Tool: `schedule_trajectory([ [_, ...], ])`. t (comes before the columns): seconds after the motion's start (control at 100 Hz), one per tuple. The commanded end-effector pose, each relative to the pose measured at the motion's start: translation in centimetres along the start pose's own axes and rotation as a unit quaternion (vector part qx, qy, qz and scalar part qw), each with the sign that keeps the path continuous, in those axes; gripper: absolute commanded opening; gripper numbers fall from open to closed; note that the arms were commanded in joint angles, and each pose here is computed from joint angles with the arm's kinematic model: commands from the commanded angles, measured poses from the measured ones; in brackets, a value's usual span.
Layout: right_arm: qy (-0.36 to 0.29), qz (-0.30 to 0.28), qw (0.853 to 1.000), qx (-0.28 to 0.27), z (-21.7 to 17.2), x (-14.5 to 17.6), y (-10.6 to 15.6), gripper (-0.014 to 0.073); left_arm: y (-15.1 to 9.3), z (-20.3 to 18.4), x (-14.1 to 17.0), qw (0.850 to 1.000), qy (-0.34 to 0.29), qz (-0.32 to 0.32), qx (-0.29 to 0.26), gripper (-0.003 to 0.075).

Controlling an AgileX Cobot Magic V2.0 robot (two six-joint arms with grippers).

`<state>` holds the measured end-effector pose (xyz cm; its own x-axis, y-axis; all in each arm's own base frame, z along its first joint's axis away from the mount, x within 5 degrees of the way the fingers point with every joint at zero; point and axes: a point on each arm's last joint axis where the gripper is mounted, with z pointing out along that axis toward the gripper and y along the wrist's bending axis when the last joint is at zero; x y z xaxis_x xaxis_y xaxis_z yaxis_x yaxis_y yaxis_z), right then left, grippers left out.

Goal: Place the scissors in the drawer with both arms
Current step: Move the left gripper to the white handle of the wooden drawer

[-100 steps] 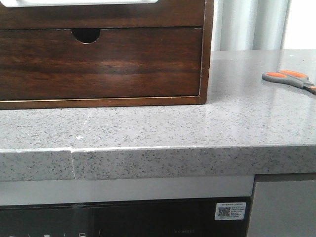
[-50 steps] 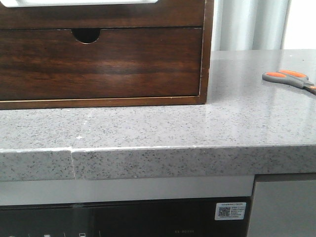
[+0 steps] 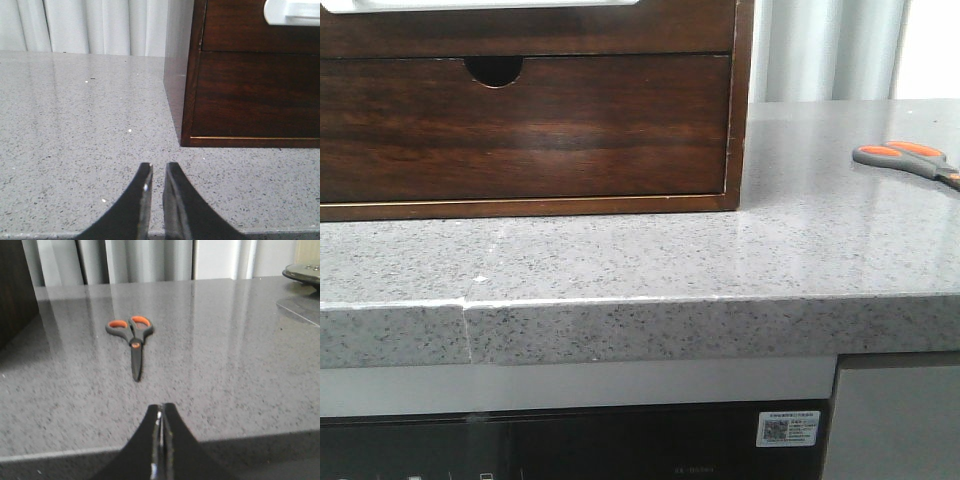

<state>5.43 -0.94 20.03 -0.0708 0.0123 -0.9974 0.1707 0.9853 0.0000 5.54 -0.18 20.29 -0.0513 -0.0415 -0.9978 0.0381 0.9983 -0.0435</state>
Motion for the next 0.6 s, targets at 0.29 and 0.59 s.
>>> schedule_trajectory([
  [0.29, -0.031, 0.011, 0.999, 0.0, 0.5, -8.9, 0.0, -0.0096, -0.6, 1.8, -7.7, 0.998, -0.062, -0.014, 0.015, 0.0003],
  [0.59, -0.008, 0.011, 1.0, 0.001, 1.8, -9.9, 0.0, -0.0096, -0.6, 3.6, -7.9, 0.999, -0.036, -0.013, 0.016, 0.0102],
])
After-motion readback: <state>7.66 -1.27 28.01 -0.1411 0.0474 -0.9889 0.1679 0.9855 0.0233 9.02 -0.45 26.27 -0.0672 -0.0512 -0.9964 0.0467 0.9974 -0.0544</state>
